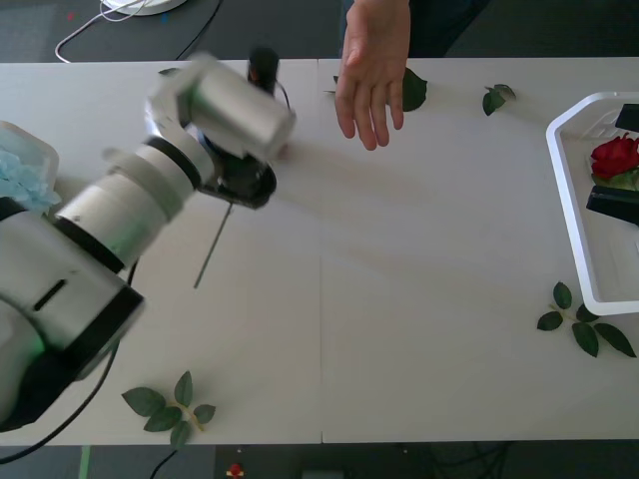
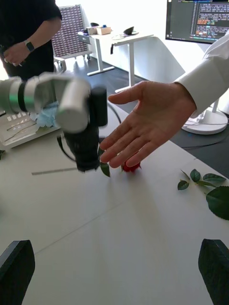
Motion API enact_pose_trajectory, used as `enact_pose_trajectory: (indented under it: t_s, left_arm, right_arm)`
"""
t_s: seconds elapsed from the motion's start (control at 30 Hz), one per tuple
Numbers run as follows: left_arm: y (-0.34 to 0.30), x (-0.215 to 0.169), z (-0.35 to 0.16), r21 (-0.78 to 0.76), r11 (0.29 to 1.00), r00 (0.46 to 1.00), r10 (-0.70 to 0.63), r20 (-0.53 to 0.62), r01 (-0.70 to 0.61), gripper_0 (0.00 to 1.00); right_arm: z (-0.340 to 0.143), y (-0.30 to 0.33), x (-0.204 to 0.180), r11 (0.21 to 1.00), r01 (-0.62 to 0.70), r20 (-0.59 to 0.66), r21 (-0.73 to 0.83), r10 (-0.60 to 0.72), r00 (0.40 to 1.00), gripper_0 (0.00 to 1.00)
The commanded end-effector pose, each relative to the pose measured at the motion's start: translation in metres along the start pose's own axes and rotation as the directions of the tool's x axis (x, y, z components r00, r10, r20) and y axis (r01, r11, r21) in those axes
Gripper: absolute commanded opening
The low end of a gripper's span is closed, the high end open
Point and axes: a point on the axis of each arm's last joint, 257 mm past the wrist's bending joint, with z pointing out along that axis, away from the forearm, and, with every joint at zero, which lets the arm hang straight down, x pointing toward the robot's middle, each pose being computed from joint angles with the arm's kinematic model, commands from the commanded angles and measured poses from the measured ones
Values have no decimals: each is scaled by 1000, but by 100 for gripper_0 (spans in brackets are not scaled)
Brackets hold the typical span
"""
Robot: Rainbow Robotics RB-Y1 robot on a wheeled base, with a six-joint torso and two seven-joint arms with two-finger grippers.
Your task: Place the red flowers into the right box and the blue flowers into the left box. If a person shows an open palm, hand one flower to the person first, then continue sorting.
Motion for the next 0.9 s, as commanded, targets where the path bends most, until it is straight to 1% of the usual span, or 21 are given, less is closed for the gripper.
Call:
enact_pose_trajectory:
  t_s: [0.03, 0.07, 0.1, 0.23, 0.33, 0.43, 0.53, 0.6, 0.63, 0.73, 0.8, 0.83, 0.87, 0.9]
  left_arm:
    - [41, 0, -36, 27, 998, 998, -64, 13, 63, 0]
    - [45, 3, -47, 41, 997, 997, -73, 21, 72, 0]
    - [50, 6, -56, 54, 995, 996, -80, 32, 78, 0]
    - [62, 12, -87, 94, 991, 990, -108, 87, 99, 0]
    - [79, 15, -118, 149, 979, 973, -164, 161, 140, 0]
    - [101, 12, -158, 249, 957, 930, -219, 297, 146, 0]
    - [115, 19, -178, 299, 946, 898, -234, 373, 122, 0]
    - [126, 30, -192, 337, 937, 869, -245, 429, 98, 0]
    - [127, 34, -195, 342, 936, 865, -239, 441, 85, 0]
    - [130, 40, -212, 363, 932, 817, -217, 534, 10, 0]
    - [125, 37, -226, 375, 925, 762, -201, 615, -58, 0]
    - [120, 33, -234, 383, 919, 726, -201, 657, -92, 0]
    - [117, 31, -238, 386, 916, 706, -200, 679, -111, 0]
    - [110, 25, -247, 402, 904, 663, -214, 717, -143, 0]
  right_arm:
    - [0, 3, 2, 1000, 14, -31, -16, -14, 999, 100]
    - [-3, 5, 17, 1000, -28, -48, -11, 27, 998, 100]
    - [-5, 5, 20, 999, -36, -51, -8, 35, 998, 100]
    - [-8, 9, 17, 998, -68, -39, -16, 67, 997, 100]
    - [-10, 10, 16, 997, -79, -34, -21, 78, 996, 100]
    - [-10, 12, 13, 996, -87, -23, -28, 87, 996, 100]
    - [-10, 13, 13, 995, -96, -21, -32, 95, 995, 100]
    - [-10, 15, 12, 994, -104, -19, -38, 104, 994, 100]
    - [-10, 15, 12, 994, -106, -16, -39, 105, 994, 100]
    - [-10, 16, 10, 992, -114, -8, -44, 114, 993, 100]
    - [-11, 18, 9, 991, -123, -3, -51, 123, 992, 100]
    - [-11, 19, 8, 990, -128, 0, -56, 128, 992, 100]
    - [-11, 20, 7, 990, -130, 4, -57, 131, 991, 100]
    - [-11, 22, 7, 988, -138, 7, -64, 139, 990, 100]
